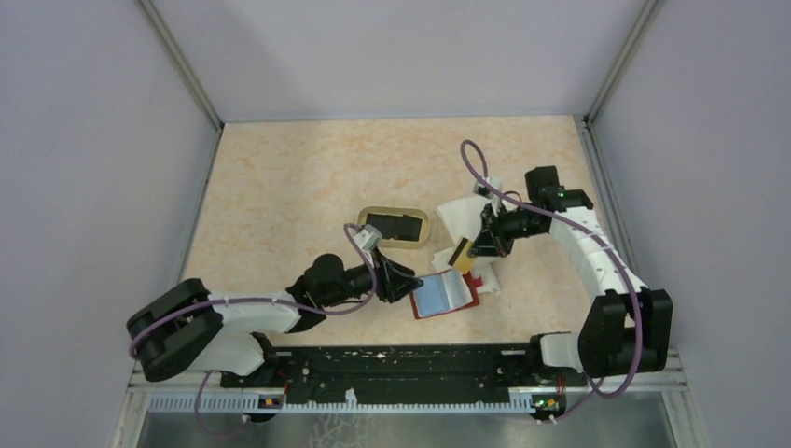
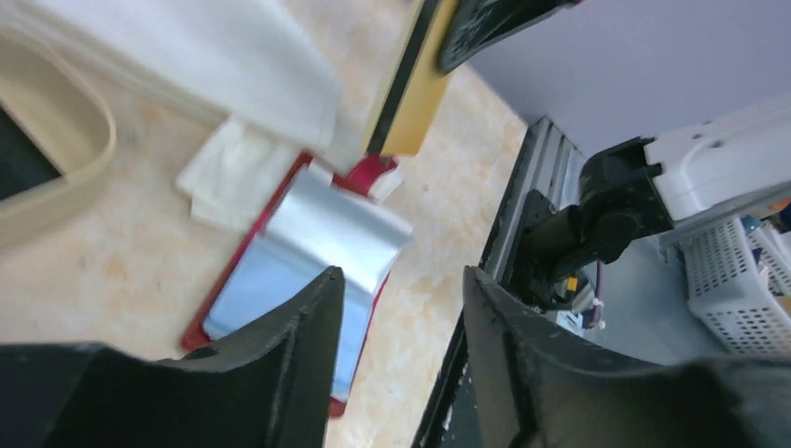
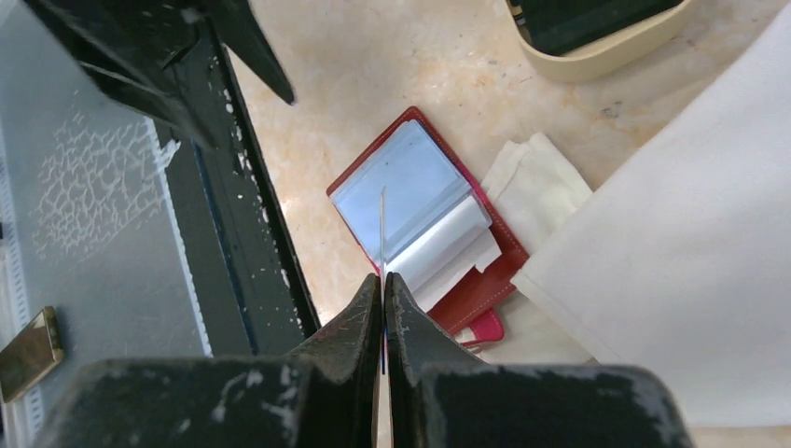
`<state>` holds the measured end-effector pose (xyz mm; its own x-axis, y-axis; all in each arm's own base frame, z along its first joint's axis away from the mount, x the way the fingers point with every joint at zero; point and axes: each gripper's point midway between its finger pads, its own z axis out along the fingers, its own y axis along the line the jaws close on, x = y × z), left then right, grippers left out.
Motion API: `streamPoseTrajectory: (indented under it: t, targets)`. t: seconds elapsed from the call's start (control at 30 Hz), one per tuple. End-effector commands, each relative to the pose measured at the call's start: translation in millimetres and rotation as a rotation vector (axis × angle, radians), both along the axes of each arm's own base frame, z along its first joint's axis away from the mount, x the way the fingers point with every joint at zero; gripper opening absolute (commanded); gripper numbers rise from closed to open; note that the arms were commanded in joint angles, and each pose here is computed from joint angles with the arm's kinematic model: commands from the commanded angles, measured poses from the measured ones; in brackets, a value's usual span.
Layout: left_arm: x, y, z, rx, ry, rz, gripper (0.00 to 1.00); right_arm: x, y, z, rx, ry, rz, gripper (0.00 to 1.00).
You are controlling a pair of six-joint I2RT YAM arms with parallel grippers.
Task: Put the credit cards into the card holder
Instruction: Insert the credit card into the card holder.
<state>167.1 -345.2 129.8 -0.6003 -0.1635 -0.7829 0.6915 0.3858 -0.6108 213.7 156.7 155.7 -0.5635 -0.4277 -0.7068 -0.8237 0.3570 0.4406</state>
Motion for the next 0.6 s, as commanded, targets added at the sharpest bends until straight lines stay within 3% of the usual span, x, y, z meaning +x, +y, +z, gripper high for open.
streamPoseTrajectory:
  t: [0.0,0.1,0.2,0.43,0.57]
  targets:
    - [-4,8,63,-0.080,-0.391,-0.051,0.64,5,-3,28,0.102,-0.077,0.003,0.00]
    - [-2,20,80,-0.118,-0.499,-0.001,0.97,7,-4,29,0.102,-0.088,0.000,0.00]
    - [0,26,82,-0.143,-0.518,0.034,0.99,8,-5,29,0.105,-0.096,-0.002,0.00]
    - [-34,6,68,-0.031,-0.691,-0.271,0.99,5,-5,35,0.128,-0.130,0.020,0.00]
    - [-32,10,57,0.093,-0.816,-0.325,0.99,3,-4,33,0.132,-0.121,0.023,0.00]
